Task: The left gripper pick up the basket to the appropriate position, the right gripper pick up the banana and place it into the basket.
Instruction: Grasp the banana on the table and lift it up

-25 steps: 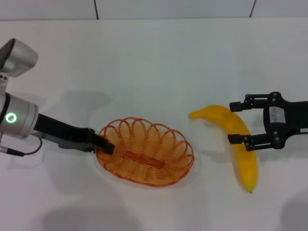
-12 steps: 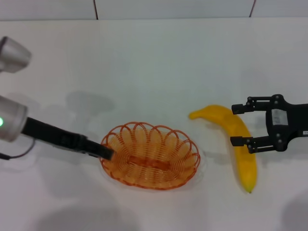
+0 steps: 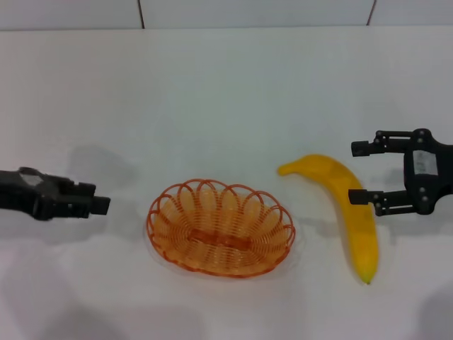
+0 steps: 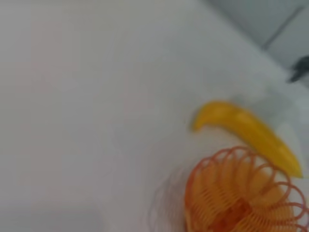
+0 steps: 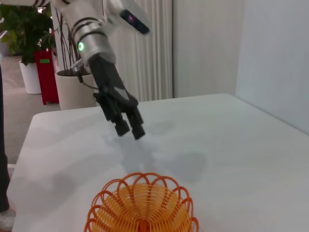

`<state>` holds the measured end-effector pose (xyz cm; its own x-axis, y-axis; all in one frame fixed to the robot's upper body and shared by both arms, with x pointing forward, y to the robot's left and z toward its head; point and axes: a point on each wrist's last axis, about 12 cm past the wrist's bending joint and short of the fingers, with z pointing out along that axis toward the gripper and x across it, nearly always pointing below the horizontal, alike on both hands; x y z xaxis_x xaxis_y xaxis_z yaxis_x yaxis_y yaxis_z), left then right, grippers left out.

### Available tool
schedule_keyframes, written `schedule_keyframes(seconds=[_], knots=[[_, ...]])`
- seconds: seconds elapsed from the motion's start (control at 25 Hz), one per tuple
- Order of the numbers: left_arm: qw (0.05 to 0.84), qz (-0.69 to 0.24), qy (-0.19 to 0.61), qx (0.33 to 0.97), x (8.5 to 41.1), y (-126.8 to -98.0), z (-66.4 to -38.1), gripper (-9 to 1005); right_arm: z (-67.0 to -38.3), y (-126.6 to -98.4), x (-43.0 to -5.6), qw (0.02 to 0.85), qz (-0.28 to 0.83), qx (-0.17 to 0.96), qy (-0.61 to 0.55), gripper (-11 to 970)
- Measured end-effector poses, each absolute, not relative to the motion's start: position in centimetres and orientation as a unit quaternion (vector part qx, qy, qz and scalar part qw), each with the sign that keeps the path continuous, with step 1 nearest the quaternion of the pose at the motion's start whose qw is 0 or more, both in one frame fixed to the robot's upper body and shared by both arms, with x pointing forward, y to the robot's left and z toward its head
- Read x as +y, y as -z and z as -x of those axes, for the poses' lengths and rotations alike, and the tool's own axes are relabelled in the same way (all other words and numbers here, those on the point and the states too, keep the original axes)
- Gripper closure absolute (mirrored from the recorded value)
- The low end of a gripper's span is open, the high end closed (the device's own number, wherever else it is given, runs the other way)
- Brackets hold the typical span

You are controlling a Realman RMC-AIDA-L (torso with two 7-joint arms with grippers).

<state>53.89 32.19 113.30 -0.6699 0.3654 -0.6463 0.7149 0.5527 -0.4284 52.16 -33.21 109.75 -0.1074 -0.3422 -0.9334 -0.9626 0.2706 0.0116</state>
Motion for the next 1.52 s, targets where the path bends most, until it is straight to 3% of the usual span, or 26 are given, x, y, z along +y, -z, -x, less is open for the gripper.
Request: schedule_keyframes(seconds=[0.24, 0.68, 1.28, 1.52], knots=[[0.354, -0.432, 0.342, 0.756, 33.1, -111.3, -51.3, 469, -52.1, -109.8, -33.3, 0.45, 0.494, 0.659, -0.345, 164], [0.436, -0.495, 0.316, 0.682, 34.1, -107.2, -47.8, 467, -51.6, -109.6, -33.8, 0.464, 0.477, 0.663, -0.342, 164], [0.459, -0.45, 0.332, 0.69, 34.2, -106.7, -47.2, 428, -50.3, -111.5, -35.6, 0.503, 0.438, 0.646, -0.371, 163], [0.486, -0.427, 0.316, 0.694, 34.9, -107.0, -47.5, 180, -50.2, -113.3, -35.9, 0.483, 0.445, 0.67, -0.345, 163]])
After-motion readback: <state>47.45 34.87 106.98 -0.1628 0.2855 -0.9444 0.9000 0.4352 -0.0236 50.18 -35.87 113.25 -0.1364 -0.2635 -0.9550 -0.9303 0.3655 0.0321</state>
